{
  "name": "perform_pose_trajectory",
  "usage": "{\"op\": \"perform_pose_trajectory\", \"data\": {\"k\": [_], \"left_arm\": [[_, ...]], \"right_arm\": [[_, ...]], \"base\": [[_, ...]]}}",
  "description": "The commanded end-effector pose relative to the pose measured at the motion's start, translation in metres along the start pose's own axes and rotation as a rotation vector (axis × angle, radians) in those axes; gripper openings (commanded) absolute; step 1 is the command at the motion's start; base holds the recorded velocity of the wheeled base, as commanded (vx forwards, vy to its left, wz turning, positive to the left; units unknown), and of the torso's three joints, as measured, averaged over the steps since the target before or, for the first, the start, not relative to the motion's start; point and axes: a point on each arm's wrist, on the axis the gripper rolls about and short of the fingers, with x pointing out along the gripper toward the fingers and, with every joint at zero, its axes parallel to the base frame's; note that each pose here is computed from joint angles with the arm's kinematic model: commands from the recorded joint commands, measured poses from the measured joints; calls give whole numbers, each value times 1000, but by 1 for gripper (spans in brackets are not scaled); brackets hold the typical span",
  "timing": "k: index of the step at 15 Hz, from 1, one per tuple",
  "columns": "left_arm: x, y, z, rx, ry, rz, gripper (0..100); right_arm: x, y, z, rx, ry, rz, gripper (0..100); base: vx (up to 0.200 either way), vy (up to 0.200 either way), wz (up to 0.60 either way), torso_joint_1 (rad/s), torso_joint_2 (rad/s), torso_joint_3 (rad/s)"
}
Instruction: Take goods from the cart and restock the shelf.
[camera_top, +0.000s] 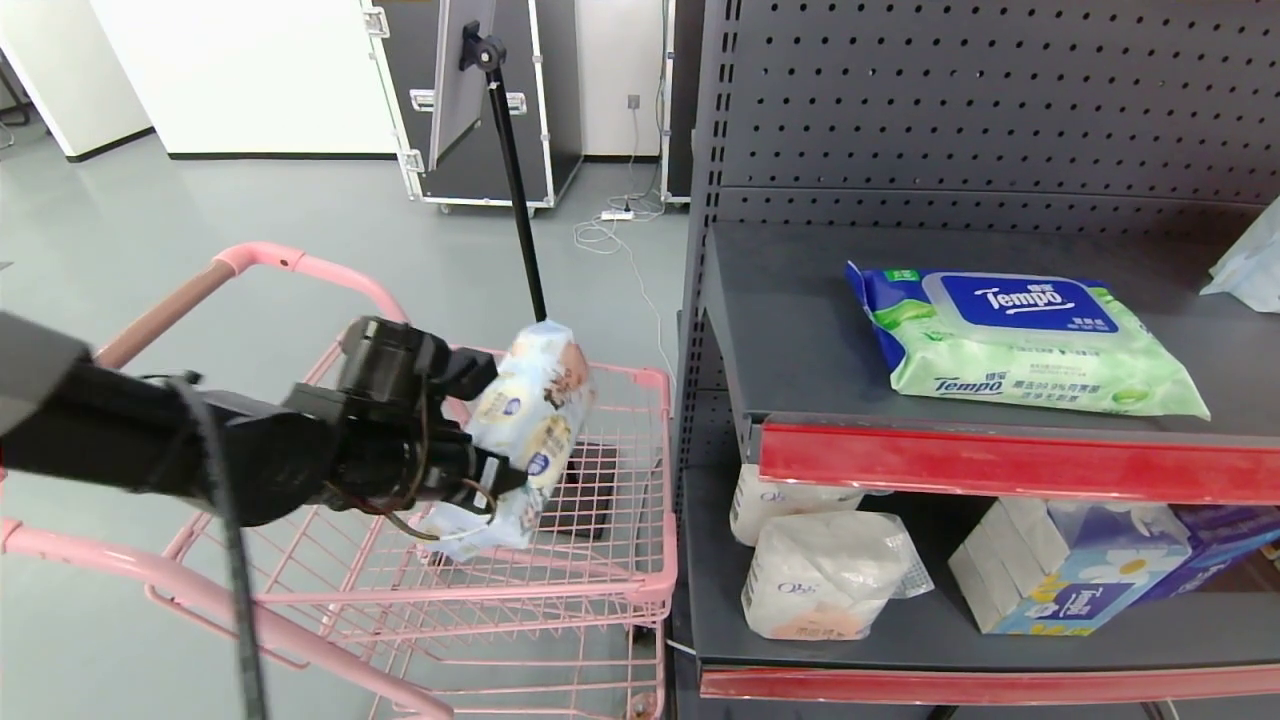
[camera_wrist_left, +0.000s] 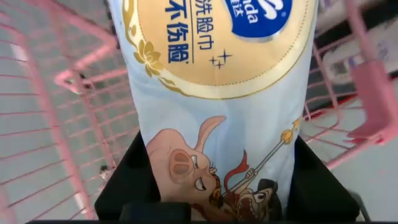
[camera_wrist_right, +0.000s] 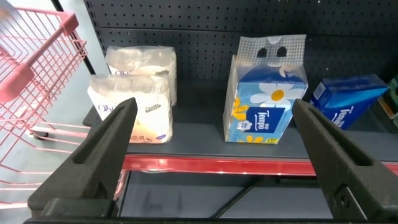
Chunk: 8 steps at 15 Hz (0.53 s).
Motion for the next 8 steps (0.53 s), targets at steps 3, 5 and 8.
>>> {"op": "perform_pose_trajectory", "data": {"k": [3, 5, 8], "left_arm": [[-196, 22, -18, -72, -460, 214, 0], [-196, 22, -18, -72, -460, 214, 0], [-290, -30, -150, -37, -655, 237, 0]], "right_arm": [[0, 0, 0, 1, 0, 0, 100], [0, 0, 0, 1, 0, 0, 100], [0, 0, 0, -1, 0, 2, 100]], "base": [[0, 0, 0, 0, 0, 0], [0, 0, 0, 0, 0, 0], [0, 0, 0, 0, 0, 0]]}}
